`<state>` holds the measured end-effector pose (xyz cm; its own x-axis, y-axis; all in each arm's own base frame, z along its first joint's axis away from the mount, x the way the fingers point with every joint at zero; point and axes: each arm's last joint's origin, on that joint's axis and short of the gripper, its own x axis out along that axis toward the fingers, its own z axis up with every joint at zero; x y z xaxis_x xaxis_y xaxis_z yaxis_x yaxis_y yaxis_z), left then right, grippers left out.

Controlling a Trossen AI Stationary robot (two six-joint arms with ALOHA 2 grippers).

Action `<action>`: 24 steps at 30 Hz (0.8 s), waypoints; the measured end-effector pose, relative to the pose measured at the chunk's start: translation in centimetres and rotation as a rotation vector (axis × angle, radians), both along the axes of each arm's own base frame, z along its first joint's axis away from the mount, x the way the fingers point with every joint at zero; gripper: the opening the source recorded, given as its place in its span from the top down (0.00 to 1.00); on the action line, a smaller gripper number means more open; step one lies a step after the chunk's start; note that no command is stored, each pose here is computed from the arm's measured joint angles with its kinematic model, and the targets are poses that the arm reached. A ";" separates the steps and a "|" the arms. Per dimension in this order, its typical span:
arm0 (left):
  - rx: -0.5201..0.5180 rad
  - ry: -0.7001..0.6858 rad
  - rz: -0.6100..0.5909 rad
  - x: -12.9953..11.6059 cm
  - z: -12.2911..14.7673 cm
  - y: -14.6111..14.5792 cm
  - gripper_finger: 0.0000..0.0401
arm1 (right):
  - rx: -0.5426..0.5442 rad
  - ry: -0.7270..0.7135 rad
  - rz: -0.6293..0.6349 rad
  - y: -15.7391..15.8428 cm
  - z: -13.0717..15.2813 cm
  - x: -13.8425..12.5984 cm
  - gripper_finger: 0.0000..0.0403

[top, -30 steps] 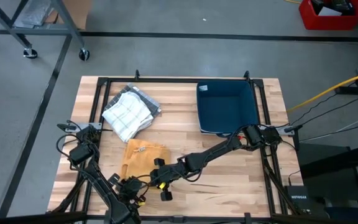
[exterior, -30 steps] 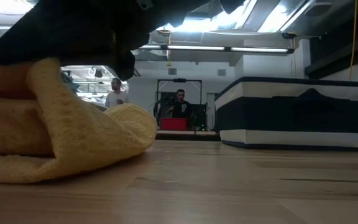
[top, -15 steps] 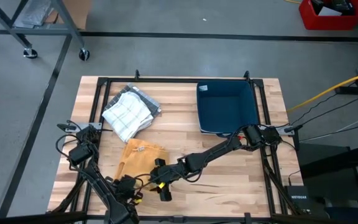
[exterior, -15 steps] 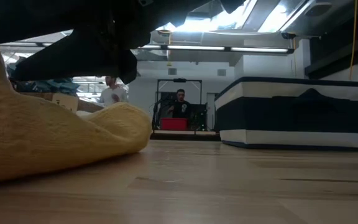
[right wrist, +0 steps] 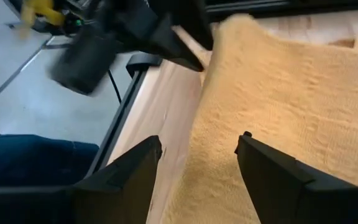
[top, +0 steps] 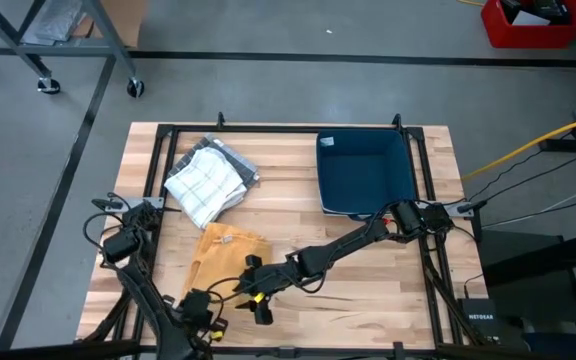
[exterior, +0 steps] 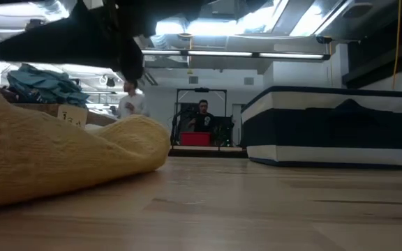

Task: Fold towel
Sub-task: Fold the yellow towel

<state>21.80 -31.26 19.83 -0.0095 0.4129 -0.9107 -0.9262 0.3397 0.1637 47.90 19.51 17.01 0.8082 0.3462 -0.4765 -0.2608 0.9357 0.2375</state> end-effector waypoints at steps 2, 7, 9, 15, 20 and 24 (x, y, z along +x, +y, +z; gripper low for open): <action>-0.026 -0.019 -0.019 -0.2 0.9 -0.4 0.74 | 0.007 -0.017 -0.001 0.0 0.2 0.1 0.45; -0.051 -0.093 -0.053 -0.5 2.3 -1.2 0.78 | 0.006 -0.017 -0.002 0.0 0.2 0.1 0.45; -0.038 -0.123 -0.054 -0.3 2.4 -1.2 0.80 | 0.004 -0.012 -0.002 0.0 0.1 0.1 0.45; 0.064 -0.243 -0.075 1.4 2.6 0.1 0.84 | -0.042 0.015 -0.065 -0.9 0.1 0.1 0.45; 0.143 -0.274 -0.110 3.1 2.6 1.6 0.89 | -0.043 0.008 -0.116 -3.1 0.7 0.8 0.52; 0.185 -0.210 -0.141 4.1 1.2 3.0 0.93 | -0.047 0.044 -0.141 -5.1 0.4 1.2 0.58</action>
